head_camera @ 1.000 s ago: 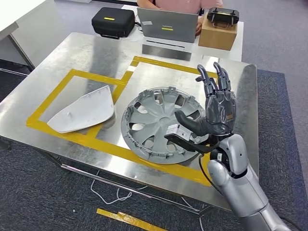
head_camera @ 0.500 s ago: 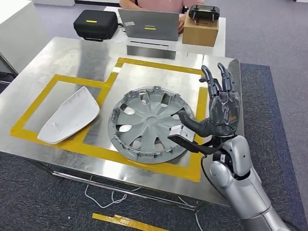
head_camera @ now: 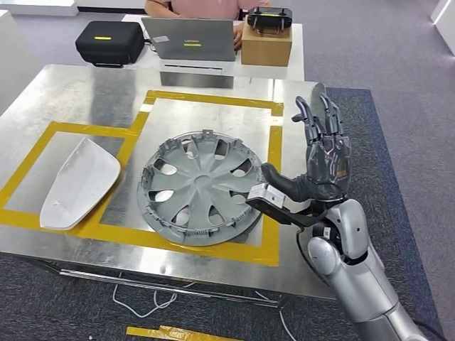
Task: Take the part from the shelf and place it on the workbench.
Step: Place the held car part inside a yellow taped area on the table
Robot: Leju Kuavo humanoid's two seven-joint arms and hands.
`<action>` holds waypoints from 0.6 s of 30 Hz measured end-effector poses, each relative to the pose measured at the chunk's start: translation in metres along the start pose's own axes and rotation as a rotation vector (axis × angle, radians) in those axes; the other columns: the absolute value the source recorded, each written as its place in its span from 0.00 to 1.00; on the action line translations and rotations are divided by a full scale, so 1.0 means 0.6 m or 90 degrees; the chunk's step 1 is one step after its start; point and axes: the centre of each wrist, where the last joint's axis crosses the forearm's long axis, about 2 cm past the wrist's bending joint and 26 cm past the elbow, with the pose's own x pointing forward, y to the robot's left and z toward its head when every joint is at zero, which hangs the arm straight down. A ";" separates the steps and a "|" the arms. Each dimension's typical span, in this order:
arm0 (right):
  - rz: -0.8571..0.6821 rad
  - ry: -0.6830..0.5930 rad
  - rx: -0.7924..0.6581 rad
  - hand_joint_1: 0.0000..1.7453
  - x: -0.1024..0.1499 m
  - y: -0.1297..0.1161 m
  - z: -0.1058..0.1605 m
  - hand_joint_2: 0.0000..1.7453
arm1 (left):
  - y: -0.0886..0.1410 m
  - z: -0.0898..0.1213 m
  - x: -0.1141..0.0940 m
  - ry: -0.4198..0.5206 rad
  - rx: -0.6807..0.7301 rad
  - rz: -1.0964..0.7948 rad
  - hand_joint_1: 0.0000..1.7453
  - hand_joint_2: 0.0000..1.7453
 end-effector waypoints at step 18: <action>0.015 -0.002 0.007 0.00 0.002 0.003 0.000 0.00 | 0.004 0.000 0.003 -0.001 0.011 -0.016 0.00 0.00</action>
